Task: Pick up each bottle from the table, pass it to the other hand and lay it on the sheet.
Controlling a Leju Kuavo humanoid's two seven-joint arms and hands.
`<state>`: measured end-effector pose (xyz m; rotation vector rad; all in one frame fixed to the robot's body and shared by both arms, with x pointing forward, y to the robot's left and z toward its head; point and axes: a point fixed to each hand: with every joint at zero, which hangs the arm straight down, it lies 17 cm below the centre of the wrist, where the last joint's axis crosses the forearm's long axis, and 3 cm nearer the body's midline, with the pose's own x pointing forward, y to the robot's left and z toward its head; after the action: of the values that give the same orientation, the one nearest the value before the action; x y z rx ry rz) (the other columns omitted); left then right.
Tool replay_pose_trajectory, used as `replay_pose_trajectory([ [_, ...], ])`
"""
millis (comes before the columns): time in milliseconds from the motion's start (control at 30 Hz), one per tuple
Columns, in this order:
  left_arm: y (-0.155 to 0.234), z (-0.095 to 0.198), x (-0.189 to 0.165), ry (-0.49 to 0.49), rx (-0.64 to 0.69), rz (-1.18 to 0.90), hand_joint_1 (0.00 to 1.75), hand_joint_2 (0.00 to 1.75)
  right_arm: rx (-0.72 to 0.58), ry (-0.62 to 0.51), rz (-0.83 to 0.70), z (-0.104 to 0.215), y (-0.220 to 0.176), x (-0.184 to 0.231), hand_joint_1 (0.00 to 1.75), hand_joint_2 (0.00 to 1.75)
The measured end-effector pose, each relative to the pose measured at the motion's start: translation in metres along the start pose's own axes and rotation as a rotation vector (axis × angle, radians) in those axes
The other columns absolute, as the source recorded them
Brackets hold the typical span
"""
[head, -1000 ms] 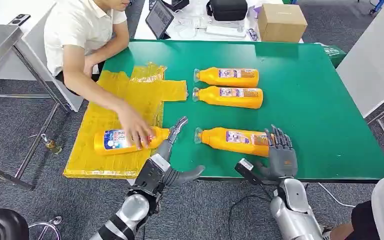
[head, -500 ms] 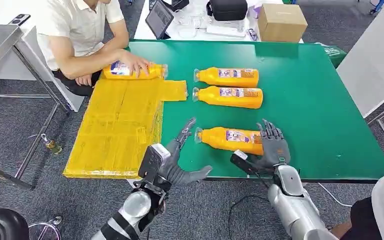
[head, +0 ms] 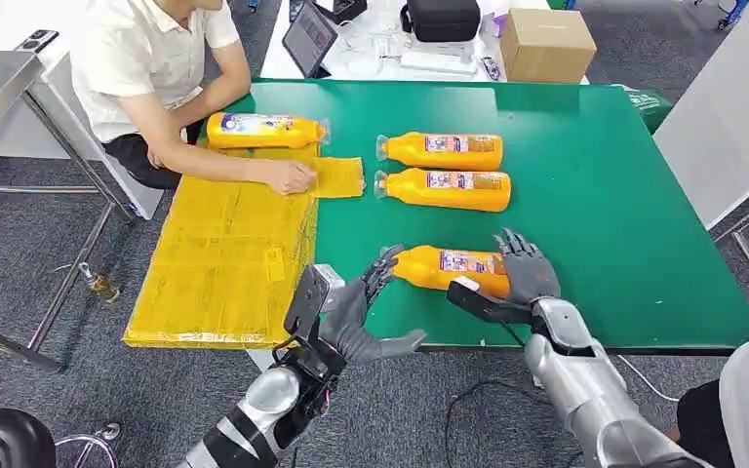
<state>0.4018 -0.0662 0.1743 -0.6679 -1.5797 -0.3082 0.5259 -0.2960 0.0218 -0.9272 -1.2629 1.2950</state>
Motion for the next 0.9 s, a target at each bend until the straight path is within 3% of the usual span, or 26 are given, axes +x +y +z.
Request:
replay_pose_trajectory([
  [133,-0.003,-0.001,-0.005,0.023,-0.015,0.002,0.0,1.75,0.032,-0.009,-0.022,-0.002,0.002,-0.001,0.0,1.75],
  [167,-0.004,-0.002,-0.006,0.027,-0.019,0.0,0.0,1.75,0.038,-0.012,-0.022,-0.002,0.002,-0.001,1.31,1.75],
  [200,-0.004,-0.002,-0.007,0.032,-0.02,0.001,0.0,1.75,0.048,-0.013,-0.019,-0.002,0.003,-0.002,1.64,1.75],
  [233,-0.004,-0.002,-0.008,0.043,-0.021,0.006,0.0,1.75,0.068,-0.016,-0.02,-0.002,0.006,-0.002,1.73,1.75],
  [533,-0.011,-0.005,-0.009,0.072,-0.048,0.036,0.0,1.75,0.183,-0.011,-0.099,-0.005,0.009,-0.007,1.75,1.75],
  [733,-0.014,-0.008,-0.004,0.057,-0.06,0.042,0.0,1.75,0.268,-0.065,-0.322,0.001,0.013,0.002,1.75,1.75],
  [900,-0.018,-0.008,-0.002,0.053,-0.07,0.043,0.0,1.75,0.278,-0.064,-0.338,0.003,0.013,-0.003,1.75,1.75],
])
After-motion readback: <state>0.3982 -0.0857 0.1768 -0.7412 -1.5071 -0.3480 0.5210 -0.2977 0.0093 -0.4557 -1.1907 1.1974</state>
